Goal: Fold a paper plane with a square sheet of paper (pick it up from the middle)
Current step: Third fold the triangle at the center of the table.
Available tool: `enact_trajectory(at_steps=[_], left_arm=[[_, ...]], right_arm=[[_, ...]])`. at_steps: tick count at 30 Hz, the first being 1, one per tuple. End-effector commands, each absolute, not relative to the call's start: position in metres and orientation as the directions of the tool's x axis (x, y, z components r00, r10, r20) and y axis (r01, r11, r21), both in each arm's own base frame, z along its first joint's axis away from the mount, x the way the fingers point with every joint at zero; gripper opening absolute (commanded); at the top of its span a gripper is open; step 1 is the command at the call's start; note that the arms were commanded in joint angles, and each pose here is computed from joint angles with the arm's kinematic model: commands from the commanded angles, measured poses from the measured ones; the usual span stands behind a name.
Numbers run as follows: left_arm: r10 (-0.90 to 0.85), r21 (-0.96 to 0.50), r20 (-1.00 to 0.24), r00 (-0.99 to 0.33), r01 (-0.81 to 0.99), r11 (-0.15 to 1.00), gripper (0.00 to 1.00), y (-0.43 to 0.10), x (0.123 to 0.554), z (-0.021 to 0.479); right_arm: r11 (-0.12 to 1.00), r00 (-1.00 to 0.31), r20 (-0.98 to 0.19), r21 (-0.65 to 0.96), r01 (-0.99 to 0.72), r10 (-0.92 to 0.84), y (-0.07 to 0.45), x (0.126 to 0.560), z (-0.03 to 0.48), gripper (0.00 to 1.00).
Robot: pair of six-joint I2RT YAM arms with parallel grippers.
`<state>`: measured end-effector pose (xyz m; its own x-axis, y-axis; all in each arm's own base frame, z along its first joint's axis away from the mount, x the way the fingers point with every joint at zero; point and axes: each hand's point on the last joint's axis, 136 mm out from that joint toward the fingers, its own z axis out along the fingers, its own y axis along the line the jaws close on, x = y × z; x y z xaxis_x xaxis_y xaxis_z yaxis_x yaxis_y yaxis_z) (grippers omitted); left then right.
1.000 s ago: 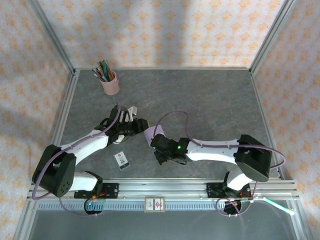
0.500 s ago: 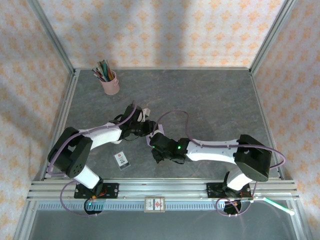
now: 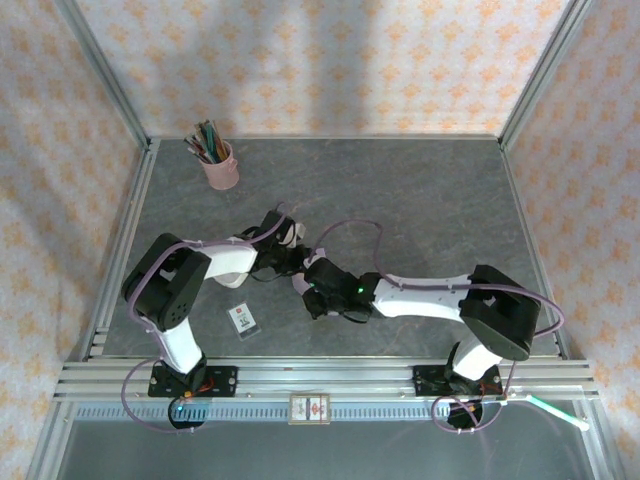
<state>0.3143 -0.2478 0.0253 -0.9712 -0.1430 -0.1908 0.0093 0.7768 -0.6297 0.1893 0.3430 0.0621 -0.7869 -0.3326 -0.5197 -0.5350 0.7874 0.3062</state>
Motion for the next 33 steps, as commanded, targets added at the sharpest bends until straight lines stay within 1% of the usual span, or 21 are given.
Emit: enact_trajectory(at_steps=[1, 3, 8, 12, 19, 30, 31, 33], left_arm=[[-0.113, -0.619, -0.197, -0.974, 0.034, 0.785, 0.32, -0.25, 0.314, 0.02], [-0.111, -0.614, -0.189, -0.976, 0.029, 0.789, 0.31, -0.249, 0.312, 0.016], [-0.108, -0.608, -0.17, -0.98, 0.017, 0.794, 0.31, -0.248, 0.308, 0.007], [-0.103, -0.611, -0.154, -0.983, 0.013, 0.792, 0.31, -0.25, 0.308, 0.003], [-0.02, -0.615, -0.176, -0.984, 0.094, 0.783, 0.31, -0.262, 0.309, 0.003], [-0.001, -0.611, -0.174, -0.985, 0.108, 0.784, 0.31, -0.266, 0.312, -0.002], [0.001, -0.603, -0.151, -0.989, 0.093, 0.792, 0.31, -0.264, 0.31, -0.013], [0.003, -0.601, -0.148, -0.989, 0.092, 0.794, 0.31, -0.264, 0.309, -0.014]], right_arm=[[0.764, -0.796, -0.531, 0.373, -0.526, -0.289, 0.348, 0.193, 0.07, 0.14], [0.758, -0.801, -0.529, 0.39, -0.523, -0.281, 0.347, 0.193, 0.069, 0.14], [0.752, -0.813, -0.518, 0.417, -0.511, -0.266, 0.344, 0.196, 0.066, 0.08], [0.737, -0.822, -0.515, 0.453, -0.501, -0.243, 0.341, 0.201, 0.066, 0.08], [0.714, -0.851, -0.495, 0.531, -0.457, -0.176, 0.33, 0.212, 0.069, 0.08], [0.706, -0.878, -0.461, 0.58, -0.407, -0.127, 0.312, 0.228, 0.063, 0.08], [0.705, -0.879, -0.459, 0.582, -0.405, -0.126, 0.311, 0.23, 0.062, 0.08], [0.706, -0.883, -0.452, 0.585, -0.399, -0.125, 0.309, 0.232, 0.06, 0.08]])
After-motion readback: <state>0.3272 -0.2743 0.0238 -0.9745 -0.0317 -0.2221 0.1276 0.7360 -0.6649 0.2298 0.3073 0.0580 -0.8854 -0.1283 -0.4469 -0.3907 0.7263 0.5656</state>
